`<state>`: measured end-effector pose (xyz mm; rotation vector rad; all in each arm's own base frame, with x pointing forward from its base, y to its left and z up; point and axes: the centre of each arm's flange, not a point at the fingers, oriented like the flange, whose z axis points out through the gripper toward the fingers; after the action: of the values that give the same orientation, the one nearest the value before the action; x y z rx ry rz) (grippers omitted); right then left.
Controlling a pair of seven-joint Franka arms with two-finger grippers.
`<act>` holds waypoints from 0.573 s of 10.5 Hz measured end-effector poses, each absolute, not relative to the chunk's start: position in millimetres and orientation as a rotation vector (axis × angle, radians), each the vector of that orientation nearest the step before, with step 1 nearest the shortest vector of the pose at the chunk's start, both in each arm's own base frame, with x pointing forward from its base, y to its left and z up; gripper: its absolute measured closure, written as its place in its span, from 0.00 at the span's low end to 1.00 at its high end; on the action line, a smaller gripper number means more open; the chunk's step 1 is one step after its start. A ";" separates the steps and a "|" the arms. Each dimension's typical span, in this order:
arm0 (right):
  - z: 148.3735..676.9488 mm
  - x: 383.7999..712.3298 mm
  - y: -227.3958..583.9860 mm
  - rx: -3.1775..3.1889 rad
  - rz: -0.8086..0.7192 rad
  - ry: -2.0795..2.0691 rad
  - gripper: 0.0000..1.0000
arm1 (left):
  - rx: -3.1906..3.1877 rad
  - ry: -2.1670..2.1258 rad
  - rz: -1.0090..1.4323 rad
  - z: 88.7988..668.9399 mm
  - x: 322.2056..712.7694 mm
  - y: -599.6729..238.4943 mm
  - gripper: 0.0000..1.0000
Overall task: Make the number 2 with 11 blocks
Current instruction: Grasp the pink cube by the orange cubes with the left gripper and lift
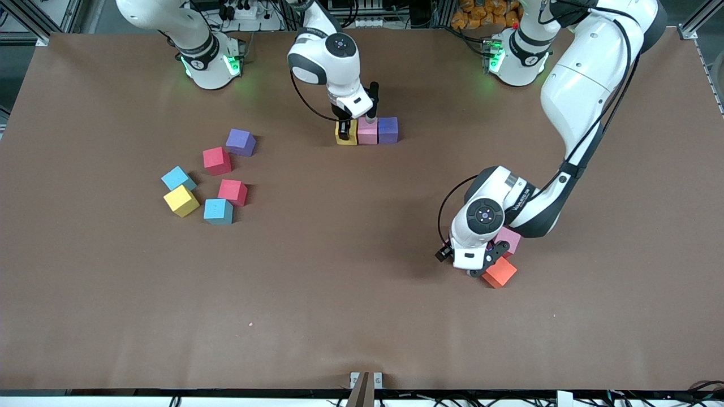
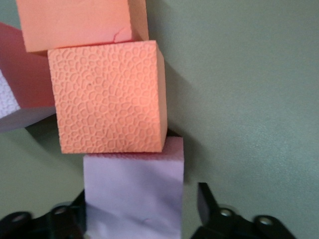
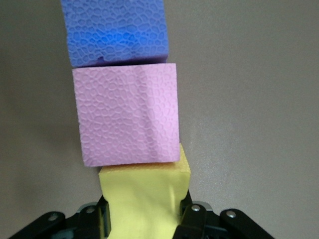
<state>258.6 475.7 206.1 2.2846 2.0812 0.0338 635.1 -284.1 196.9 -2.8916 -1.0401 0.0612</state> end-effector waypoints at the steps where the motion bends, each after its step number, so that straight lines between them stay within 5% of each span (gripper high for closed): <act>1: 205.8 258.8 476.1 2.285 0.033 2.081 0.48 | -2.895 -1.034 0.060 197.2 635.7 -283.4 0.31; 3: 205.7 258.9 476.3 2.285 0.033 2.081 0.47 | -2.905 -1.014 0.056 198.6 637.1 -282.7 0.41; 6: 204.1 259.5 477.7 2.286 0.035 2.082 0.41 | -2.920 -0.995 0.045 203.5 640.8 -282.1 0.41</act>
<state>259.5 477.7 204.1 2.2858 2.0821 0.0353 640.8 -282.1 203.5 -2.9202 -0.9950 0.0446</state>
